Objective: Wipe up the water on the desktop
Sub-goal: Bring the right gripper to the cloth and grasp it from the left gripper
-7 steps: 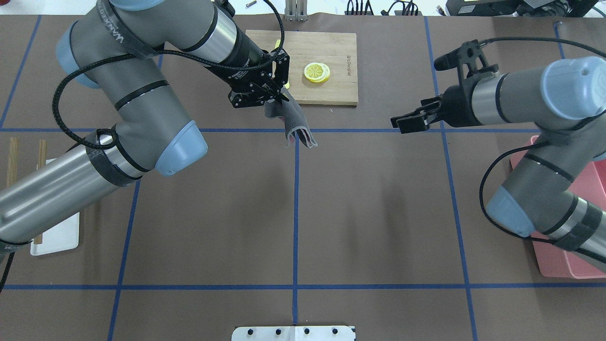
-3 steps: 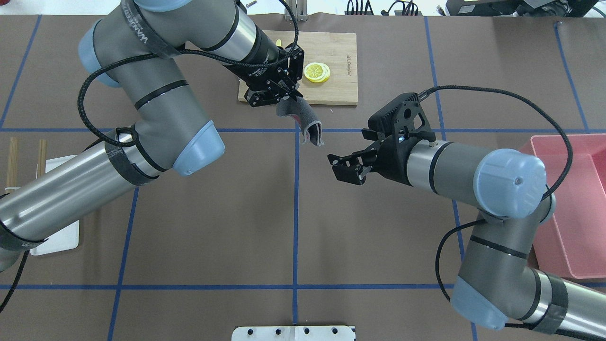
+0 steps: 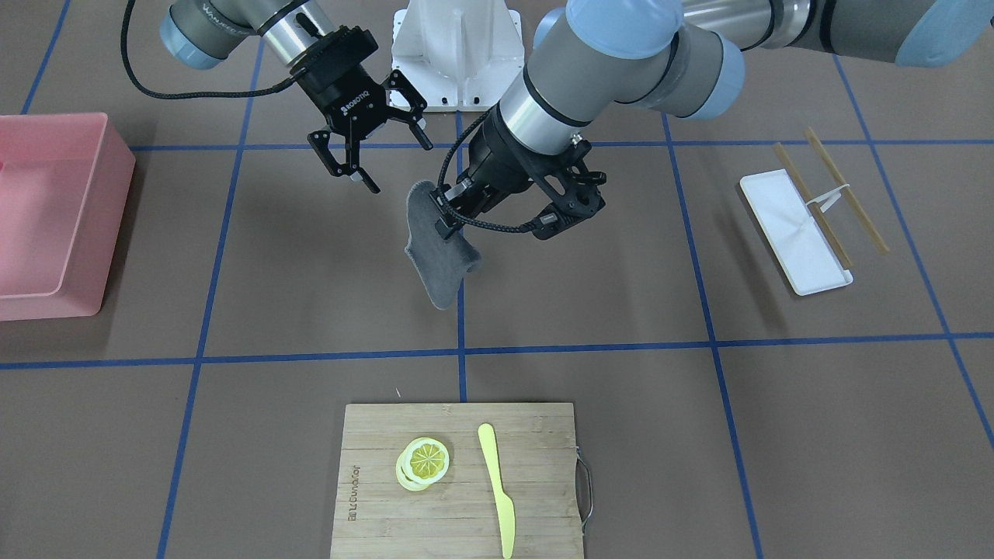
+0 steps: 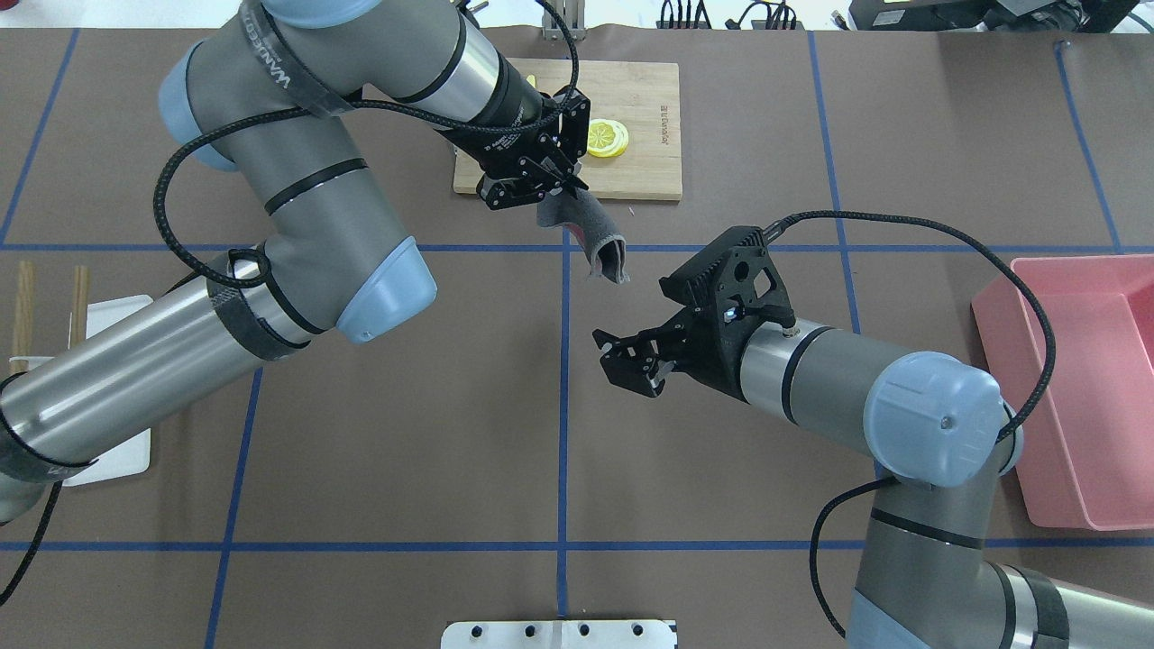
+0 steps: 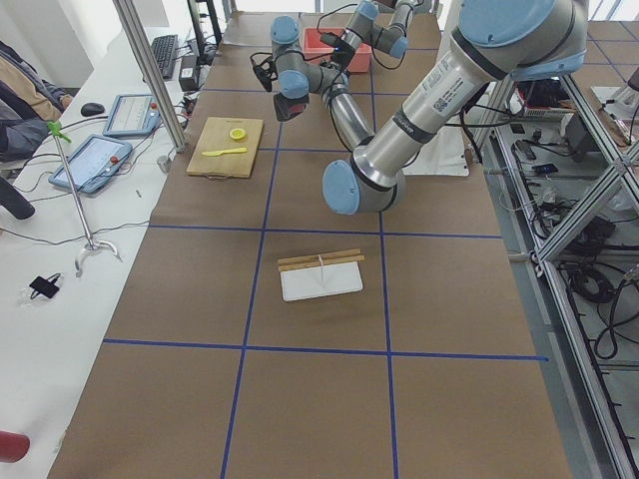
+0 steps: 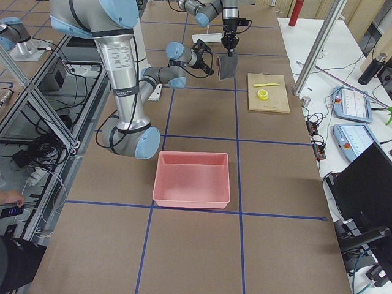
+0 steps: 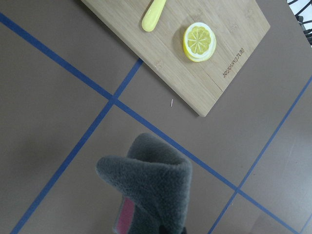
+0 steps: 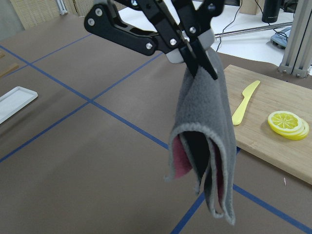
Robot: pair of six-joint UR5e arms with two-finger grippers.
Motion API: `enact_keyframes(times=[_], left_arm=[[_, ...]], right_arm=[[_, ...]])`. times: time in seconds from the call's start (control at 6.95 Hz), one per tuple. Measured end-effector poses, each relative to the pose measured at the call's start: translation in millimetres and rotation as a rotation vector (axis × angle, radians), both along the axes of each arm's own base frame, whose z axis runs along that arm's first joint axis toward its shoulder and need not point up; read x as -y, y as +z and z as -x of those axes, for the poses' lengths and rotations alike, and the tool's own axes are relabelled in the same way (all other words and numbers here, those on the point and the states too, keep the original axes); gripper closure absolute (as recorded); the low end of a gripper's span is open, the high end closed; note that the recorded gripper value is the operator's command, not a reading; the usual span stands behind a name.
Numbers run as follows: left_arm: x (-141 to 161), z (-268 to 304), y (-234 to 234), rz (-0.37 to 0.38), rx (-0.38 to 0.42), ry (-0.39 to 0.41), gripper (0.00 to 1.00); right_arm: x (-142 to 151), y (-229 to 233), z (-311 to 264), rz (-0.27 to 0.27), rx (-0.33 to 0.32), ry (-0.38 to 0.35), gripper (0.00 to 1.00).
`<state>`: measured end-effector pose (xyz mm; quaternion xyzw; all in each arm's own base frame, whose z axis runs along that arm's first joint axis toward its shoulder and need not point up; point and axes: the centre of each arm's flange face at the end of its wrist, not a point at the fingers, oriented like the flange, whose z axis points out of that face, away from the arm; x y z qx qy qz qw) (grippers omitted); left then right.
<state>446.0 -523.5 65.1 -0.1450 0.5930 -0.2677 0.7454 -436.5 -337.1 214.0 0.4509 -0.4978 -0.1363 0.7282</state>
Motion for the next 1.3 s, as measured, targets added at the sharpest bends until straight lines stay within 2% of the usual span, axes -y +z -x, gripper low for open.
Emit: enact_keyframes(times=[0.29,0.72,0.86,1.01,1.15,1.3], left_arm=[[-24.4,-10.4,-9.6,0.023,-0.025,0.026,1.0],[-44.2,-15.9,-16.3,0.037,-0.045,0.047,1.0],[-49.5,-16.9,-18.3,0.039,-0.051,0.053,1.0],[-54.5,-16.8,-20.7,0.043,-0.058,0.057,1.0],[-58.3,-16.9,-22.0,0.045,-0.062,0.06,1.0],[-60.3,-16.7,-22.8,0.044,-0.065,0.063,1.0]], right_arm=[[-0.1,-3.6,3.7,-0.003,0.004,0.009,0.0],[3.7,-5.4,2.5,-0.006,0.006,0.032,0.02],[5.0,-5.5,1.6,-0.005,0.008,0.044,0.22],[5.7,-6.1,0.7,-0.003,0.012,0.052,0.64],[5.8,-6.8,-0.3,0.003,0.019,0.057,1.0],[5.6,-6.7,-1.2,0.017,0.029,0.06,1.0]])
